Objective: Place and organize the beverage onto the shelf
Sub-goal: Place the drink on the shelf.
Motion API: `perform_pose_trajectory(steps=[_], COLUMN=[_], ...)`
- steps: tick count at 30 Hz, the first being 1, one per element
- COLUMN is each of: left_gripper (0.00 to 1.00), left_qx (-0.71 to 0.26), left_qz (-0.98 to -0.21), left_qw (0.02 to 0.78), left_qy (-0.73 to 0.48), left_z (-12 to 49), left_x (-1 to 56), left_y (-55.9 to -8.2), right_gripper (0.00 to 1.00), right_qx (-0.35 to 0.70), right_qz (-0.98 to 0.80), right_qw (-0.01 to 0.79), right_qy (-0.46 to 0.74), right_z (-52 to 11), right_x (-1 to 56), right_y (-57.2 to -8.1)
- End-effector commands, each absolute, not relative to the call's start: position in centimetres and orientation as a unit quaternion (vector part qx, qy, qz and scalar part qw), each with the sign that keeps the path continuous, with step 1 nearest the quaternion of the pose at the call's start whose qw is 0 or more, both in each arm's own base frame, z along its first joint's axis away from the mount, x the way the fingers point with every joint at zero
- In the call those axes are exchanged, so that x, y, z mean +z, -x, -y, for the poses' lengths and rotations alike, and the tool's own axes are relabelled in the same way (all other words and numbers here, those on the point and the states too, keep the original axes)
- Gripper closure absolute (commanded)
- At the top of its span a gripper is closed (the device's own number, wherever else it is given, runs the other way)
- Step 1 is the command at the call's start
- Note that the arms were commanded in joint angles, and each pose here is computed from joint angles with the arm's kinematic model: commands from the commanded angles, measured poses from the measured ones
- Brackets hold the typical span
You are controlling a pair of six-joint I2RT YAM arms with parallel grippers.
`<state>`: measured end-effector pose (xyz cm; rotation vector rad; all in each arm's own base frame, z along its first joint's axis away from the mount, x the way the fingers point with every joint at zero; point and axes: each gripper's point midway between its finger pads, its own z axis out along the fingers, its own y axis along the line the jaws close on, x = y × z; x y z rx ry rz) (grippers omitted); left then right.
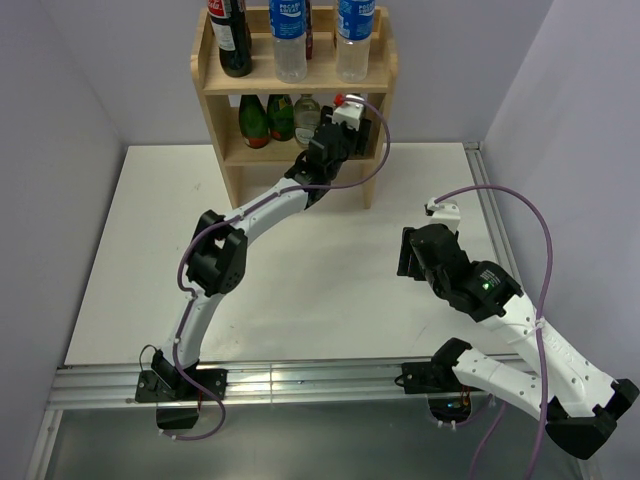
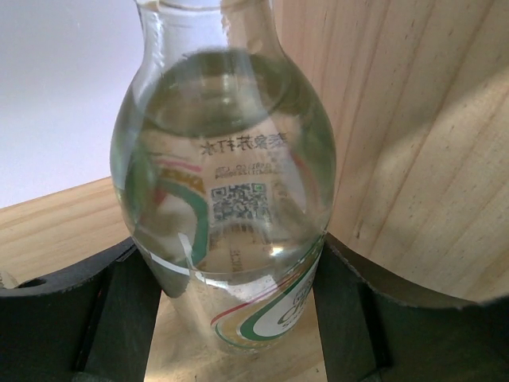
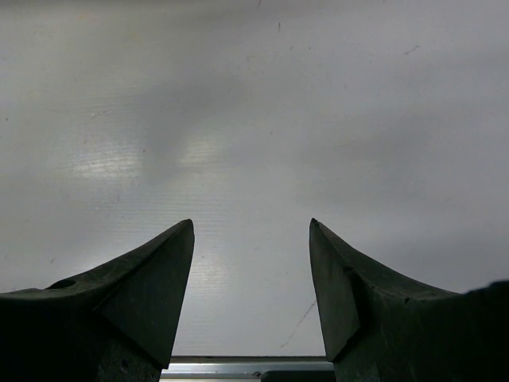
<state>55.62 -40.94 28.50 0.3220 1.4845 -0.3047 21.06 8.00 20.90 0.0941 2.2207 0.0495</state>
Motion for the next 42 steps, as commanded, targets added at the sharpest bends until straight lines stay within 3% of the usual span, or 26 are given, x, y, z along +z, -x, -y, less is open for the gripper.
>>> perform_pose_trajectory(steps=[1,11,24,34,42], left_gripper=[0.30,0.09,0.09,0.00,0.01], left_qx=[-0.141,-0.142,-0.159,-0.182,-0.171], left_qz=[-0.647,-0.656,-0.649,-0.661,-0.714], left_qw=[0.737,0.727,0.732,0.719,0.677], left_qy=[-0.136,-0.144,-0.133,-0.113,-0.047], left_z=[39.7,40.0,39.8,39.3,35.3], left_x=[32.0,31.2,31.9,31.4,30.7], left_y=[-55.1,-54.4,-51.1,-47.9,-43.9], right_gripper=[0.33,0.33,0.33,0.32,0.26], right_qx=[0.030,0.038,0.042,0.034,0.035], right_qz=[-0.884,-0.887,-0.886,-0.877,-0.856], right_qw=[0.464,0.458,0.460,0.475,0.507], right_qy=[-0.045,-0.034,-0.034,-0.058,-0.095], right_z=[-8.1,-8.7,-8.7,-8.0,-7.8], right_x=[22.1,21.9,22.0,22.5,23.3], right_y=[-21.6,-21.7,-21.6,-21.9,-23.1])
